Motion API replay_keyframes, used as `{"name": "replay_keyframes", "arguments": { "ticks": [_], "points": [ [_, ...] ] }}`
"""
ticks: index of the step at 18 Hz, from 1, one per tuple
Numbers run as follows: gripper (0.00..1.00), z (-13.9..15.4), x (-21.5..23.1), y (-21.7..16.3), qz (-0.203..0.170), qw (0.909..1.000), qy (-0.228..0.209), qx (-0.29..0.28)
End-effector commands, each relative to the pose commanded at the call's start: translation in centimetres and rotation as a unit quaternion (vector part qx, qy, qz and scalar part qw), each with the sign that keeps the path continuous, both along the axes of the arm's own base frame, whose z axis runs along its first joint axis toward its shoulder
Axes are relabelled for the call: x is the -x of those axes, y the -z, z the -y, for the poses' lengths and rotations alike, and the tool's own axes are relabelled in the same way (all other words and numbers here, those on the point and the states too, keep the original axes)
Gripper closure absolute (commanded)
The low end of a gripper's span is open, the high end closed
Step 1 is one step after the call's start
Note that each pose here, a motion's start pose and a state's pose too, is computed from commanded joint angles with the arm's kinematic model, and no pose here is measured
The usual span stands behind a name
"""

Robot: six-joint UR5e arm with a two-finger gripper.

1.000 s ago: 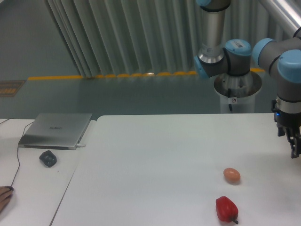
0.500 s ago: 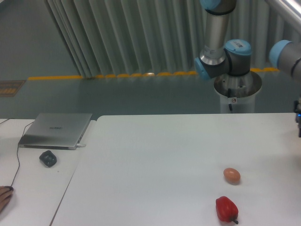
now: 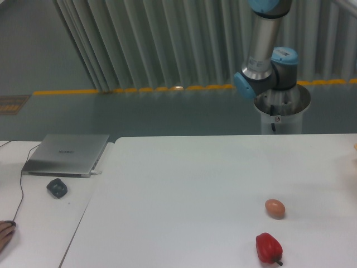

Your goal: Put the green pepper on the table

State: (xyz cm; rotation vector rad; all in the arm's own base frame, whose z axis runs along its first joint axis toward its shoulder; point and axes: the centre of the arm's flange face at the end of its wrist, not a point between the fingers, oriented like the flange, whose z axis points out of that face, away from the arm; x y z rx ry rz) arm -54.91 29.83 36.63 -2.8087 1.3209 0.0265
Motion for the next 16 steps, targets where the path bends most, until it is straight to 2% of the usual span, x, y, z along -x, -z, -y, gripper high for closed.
{"name": "replay_keyframes", "arguments": {
  "ticks": [5, 16],
  "points": [
    [0.0, 1.1, 0.6, 0.4, -0.001, 0.9995, 0.031, -0.001],
    [0.0, 1.2, 1.0, 1.6, 0.008, 0.9996, 0.027, 0.001]
  ]
}}
